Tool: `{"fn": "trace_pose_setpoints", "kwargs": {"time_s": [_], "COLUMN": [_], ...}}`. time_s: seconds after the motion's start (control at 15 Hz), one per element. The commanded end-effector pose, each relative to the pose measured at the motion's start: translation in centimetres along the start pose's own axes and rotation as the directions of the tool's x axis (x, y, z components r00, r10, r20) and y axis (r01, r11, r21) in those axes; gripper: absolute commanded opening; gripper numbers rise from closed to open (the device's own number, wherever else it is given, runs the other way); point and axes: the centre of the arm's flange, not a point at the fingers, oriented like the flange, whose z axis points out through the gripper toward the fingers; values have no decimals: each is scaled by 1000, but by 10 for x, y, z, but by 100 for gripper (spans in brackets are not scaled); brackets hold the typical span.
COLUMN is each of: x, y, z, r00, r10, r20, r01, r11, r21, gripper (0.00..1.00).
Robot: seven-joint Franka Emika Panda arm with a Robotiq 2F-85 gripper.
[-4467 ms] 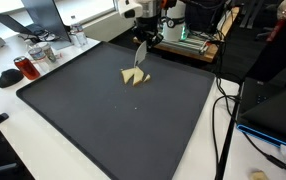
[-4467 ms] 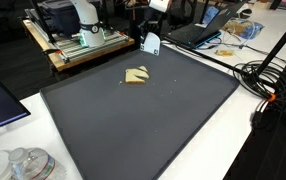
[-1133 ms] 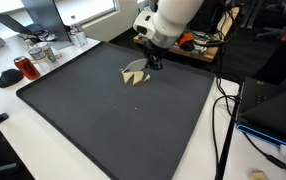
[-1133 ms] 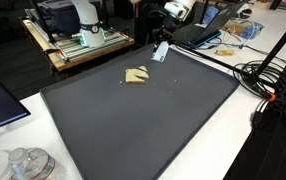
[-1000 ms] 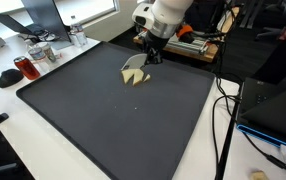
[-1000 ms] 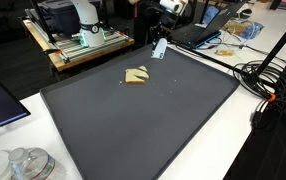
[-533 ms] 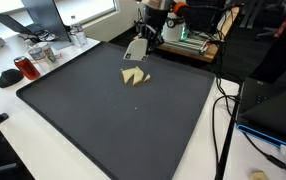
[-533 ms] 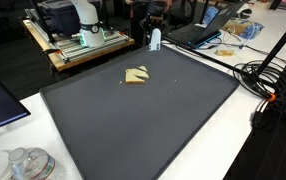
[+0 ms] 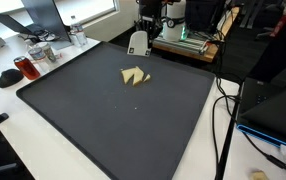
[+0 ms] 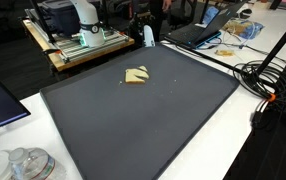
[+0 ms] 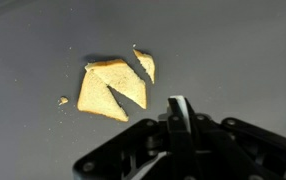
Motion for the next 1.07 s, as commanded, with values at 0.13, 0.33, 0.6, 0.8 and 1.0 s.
{"fn": "trace_pose_setpoints", "kwargs": {"time_s": [0.13,0.33,0.6,0.8,1.0], "x": [-4,2,9,14,21], "y": [44,60,86,106,122], "z": [-12,-10,-4,-2,-1], "r00": [995,990,981,975,971], "r10": [-83,-119,-157,-178,-193], "r20": [51,76,118,137,142], "r01": [74,99,118,124,131], "r11": [983,970,952,935,924], "r21": [167,222,283,331,359], "gripper": [1,1,1,1,1]}}
